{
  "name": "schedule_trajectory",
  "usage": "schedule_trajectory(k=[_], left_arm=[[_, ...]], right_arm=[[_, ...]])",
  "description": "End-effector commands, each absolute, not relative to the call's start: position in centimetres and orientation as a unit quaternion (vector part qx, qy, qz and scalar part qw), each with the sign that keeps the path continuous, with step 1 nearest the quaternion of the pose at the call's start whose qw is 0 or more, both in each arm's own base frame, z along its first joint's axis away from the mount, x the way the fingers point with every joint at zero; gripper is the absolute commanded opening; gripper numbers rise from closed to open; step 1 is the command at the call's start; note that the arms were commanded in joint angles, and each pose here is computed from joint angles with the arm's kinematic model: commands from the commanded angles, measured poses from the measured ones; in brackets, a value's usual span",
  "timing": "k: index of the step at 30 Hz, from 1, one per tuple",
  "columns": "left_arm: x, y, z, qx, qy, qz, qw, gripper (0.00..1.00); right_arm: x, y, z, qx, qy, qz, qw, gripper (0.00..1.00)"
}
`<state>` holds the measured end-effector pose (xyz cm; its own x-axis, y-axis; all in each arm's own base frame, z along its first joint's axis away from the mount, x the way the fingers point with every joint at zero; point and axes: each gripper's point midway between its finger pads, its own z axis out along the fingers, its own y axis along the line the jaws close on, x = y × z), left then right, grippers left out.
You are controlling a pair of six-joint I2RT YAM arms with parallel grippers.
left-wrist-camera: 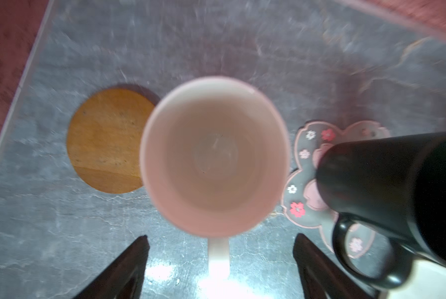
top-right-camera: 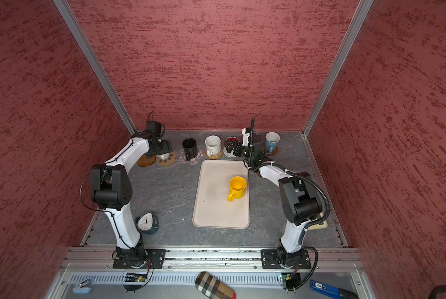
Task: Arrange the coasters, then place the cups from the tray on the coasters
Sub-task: 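Lower the white mug onto the paw-print coaster and open the left gripper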
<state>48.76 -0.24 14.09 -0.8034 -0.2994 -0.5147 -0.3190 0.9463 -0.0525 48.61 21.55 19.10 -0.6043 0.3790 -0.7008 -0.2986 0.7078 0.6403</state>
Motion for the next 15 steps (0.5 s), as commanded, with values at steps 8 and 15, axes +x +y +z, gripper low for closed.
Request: schedule_trajectory(k=[8, 15], left_arm=[[45.2, -4.6, 22.8, -0.089, 0.938, -0.041, 0.333, 1.0], [41.5, -10.6, 24.7, 0.014, 0.945, -0.065, 0.321, 1.0]], right_arm=[[44.6, 19.9, 23.7, 0.017, 0.798, 0.369, 0.476, 0.99], [41.0, 18.1, 25.2, 0.021, 0.799, 0.354, 0.486, 0.99]])
